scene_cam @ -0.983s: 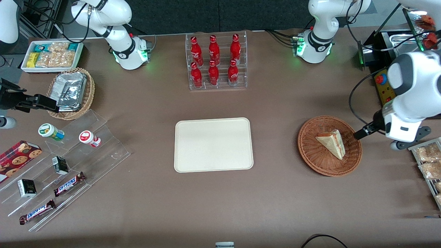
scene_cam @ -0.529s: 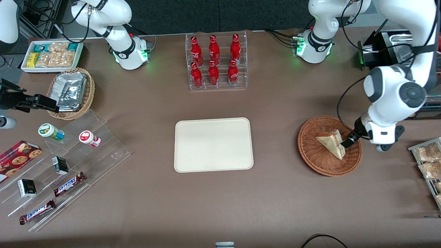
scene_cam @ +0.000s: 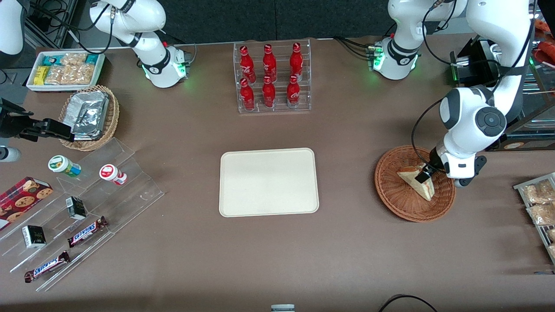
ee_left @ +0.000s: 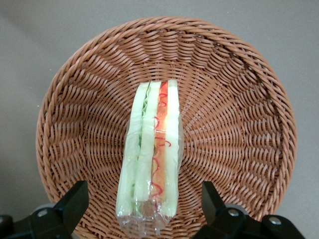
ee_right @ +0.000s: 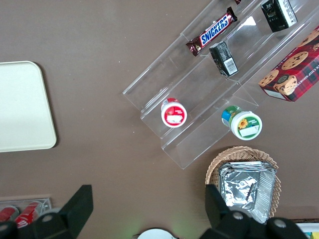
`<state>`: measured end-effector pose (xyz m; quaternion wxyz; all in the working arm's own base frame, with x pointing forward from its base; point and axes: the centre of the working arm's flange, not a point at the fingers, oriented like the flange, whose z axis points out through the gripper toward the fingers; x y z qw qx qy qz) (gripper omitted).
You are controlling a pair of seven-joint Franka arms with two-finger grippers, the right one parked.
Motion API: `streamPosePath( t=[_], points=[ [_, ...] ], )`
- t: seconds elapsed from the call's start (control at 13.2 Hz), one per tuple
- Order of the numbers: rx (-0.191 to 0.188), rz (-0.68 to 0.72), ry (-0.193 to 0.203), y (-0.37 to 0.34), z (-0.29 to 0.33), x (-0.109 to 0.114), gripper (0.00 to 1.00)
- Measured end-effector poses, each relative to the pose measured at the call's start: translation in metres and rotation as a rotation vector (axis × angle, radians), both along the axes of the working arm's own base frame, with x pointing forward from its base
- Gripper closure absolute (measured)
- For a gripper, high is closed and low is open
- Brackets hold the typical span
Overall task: Place sandwich from basket to tray
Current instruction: 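Close the left gripper on the wrapped sandwich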
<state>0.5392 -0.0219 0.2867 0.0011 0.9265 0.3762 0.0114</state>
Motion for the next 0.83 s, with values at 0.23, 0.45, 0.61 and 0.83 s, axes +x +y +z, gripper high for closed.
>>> streamPosePath(
  t=[0.23, 0.45, 0.61, 0.83],
  points=[
    [0.000, 0.009, 0.003, 0.000, -0.012, -0.003, 0.00],
    [-0.003, 0.011, -0.015, 0.000, -0.034, -0.010, 0.00],
    [-0.003, 0.018, -0.011, 0.000, -0.044, -0.013, 0.04],
    [-0.005, 0.049, -0.017, 0.000, -0.044, -0.012, 0.39]
  ],
)
